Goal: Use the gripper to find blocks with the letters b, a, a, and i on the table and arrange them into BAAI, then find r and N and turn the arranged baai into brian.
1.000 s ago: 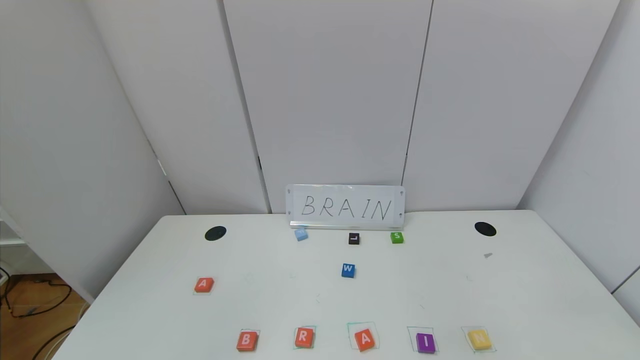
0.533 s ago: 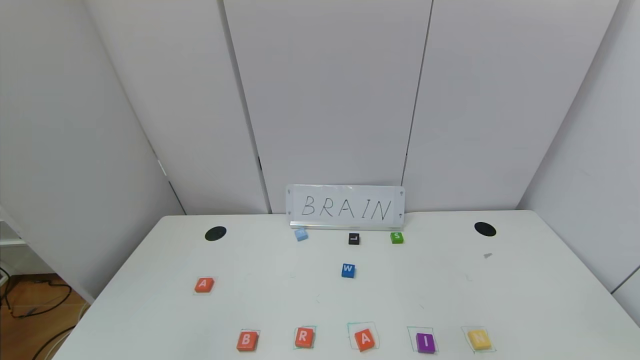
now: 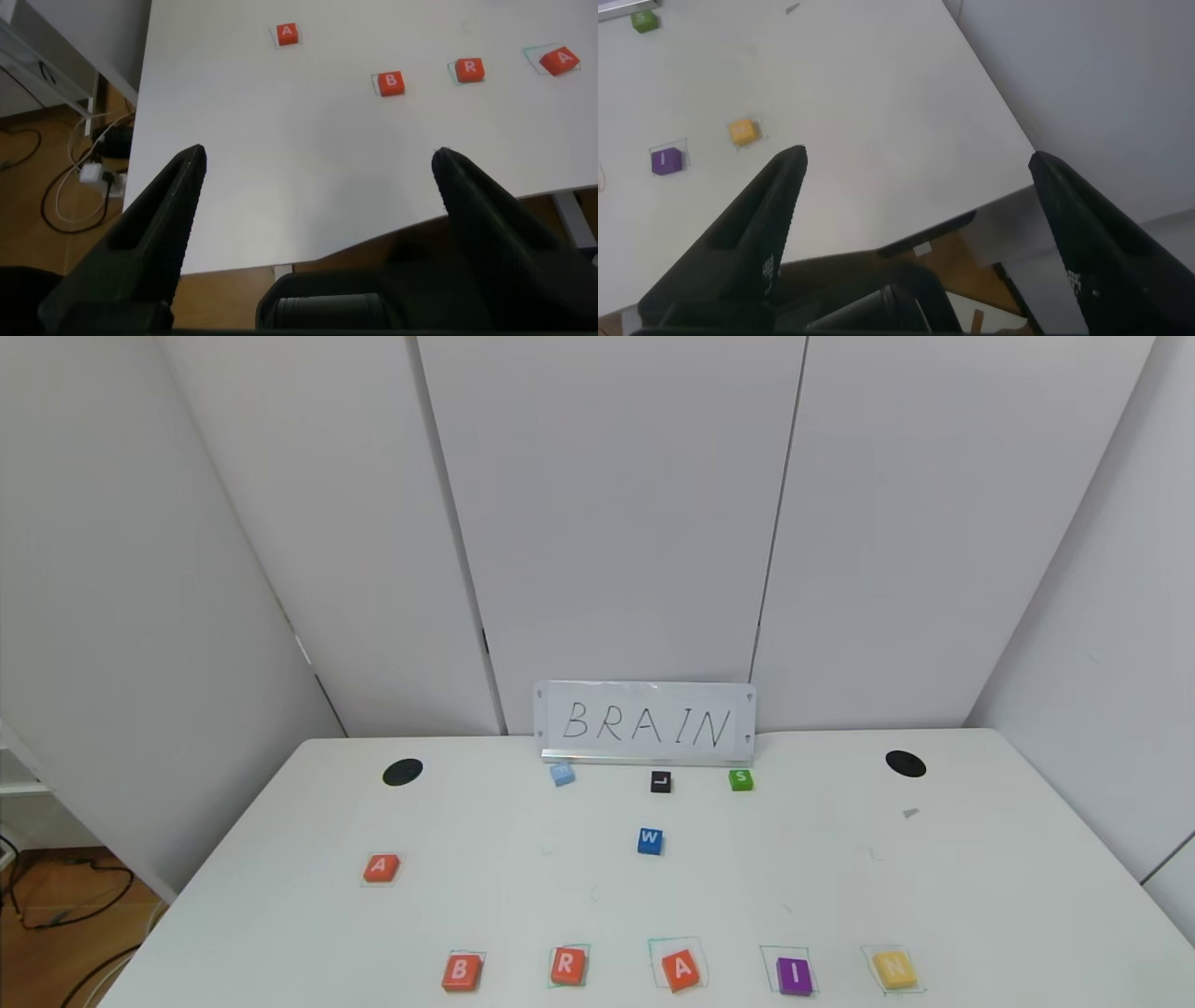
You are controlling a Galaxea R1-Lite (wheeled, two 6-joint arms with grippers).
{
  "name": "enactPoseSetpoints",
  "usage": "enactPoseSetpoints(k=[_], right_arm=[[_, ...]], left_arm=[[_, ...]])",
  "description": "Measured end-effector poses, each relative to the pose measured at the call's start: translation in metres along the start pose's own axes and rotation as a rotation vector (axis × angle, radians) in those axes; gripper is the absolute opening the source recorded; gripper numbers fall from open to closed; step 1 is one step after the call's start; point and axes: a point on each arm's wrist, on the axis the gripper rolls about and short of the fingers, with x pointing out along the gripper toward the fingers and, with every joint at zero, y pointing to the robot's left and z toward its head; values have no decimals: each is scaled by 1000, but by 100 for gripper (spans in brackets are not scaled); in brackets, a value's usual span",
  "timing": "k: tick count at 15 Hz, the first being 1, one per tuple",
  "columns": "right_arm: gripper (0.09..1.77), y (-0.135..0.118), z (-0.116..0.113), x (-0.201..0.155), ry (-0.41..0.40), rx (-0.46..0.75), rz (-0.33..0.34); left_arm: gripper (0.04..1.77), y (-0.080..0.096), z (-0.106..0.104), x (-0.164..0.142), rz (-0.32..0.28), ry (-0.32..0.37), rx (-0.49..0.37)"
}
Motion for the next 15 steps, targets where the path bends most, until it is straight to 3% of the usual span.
enactPoseSetpoints(k=[6, 10, 12, 15], right_arm=[[171, -11, -45, -9, -73, 9, 33], [171, -16, -56, -16, -154, 20, 55], [171, -16, -48, -21, -252, 50, 80], [171, -11, -30, -24, -439, 78, 184]], left_arm=[[172, -5, -30, -13, 6, -57, -7], [172, -5, -38, -16, 22, -104, -21], [172, -5, -32, -21, 29, -176, -19], [172, -3, -17, -24, 51, -336, -17]])
